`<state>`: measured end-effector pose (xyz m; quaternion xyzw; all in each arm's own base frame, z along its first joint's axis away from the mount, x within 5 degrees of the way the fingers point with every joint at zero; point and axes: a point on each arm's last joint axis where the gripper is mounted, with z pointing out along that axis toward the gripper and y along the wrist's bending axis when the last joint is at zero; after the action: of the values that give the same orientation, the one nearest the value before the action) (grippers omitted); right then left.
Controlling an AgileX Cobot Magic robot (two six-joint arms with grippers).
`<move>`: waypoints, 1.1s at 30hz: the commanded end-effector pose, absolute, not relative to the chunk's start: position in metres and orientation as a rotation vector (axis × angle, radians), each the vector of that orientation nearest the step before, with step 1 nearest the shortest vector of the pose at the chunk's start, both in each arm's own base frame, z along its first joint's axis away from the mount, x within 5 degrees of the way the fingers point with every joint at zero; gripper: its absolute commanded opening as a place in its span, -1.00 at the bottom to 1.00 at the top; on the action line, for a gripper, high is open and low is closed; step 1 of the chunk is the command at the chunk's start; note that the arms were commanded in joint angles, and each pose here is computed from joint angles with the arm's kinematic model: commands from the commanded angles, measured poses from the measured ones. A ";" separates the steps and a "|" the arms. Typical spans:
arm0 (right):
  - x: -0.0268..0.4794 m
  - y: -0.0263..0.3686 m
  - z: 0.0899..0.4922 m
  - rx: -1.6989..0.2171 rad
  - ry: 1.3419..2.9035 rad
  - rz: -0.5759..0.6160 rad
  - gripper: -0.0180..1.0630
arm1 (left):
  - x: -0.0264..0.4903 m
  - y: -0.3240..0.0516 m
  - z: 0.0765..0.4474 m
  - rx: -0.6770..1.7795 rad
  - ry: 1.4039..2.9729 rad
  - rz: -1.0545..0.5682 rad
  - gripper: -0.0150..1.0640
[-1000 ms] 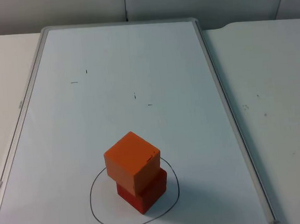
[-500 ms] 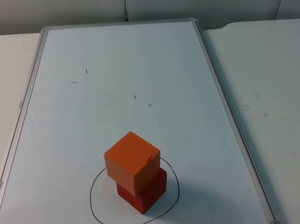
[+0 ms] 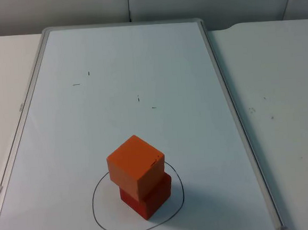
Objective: Pick up one cube with the left hand and another cube with the right hand. First place the cube in the right hand at the target position, then stack the cube in the left hand on top.
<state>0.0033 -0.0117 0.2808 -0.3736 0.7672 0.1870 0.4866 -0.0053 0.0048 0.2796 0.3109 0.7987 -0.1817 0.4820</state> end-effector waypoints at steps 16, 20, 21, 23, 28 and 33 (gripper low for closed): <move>0.003 -0.011 0.279 -0.899 1.870 0.446 0.98 | -0.005 0.005 0.280 0.763 1.933 -0.451 0.98; 0.002 -0.011 0.279 -0.793 1.909 0.381 0.98 | -0.005 0.005 0.280 0.763 1.933 -0.451 0.98; 0.001 -0.011 0.279 -0.751 1.923 0.354 0.98 | -0.005 0.005 0.280 0.763 1.933 -0.451 0.98; 0.000 -0.011 0.279 -0.615 1.962 0.269 0.98 | -0.005 0.005 0.280 0.763 1.933 -0.451 0.98; -0.002 -0.011 0.279 -0.409 2.007 0.142 0.98 | -0.005 0.005 0.280 0.763 1.933 -0.451 0.98; -0.004 -0.010 0.279 -0.217 2.034 0.023 0.98 | -0.005 0.005 0.280 0.763 1.933 -0.451 0.98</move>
<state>-0.0044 -0.0111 0.2807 -0.1144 0.8458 0.0262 0.5205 -0.0053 0.0048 0.2796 0.3109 0.7987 -0.1817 0.4820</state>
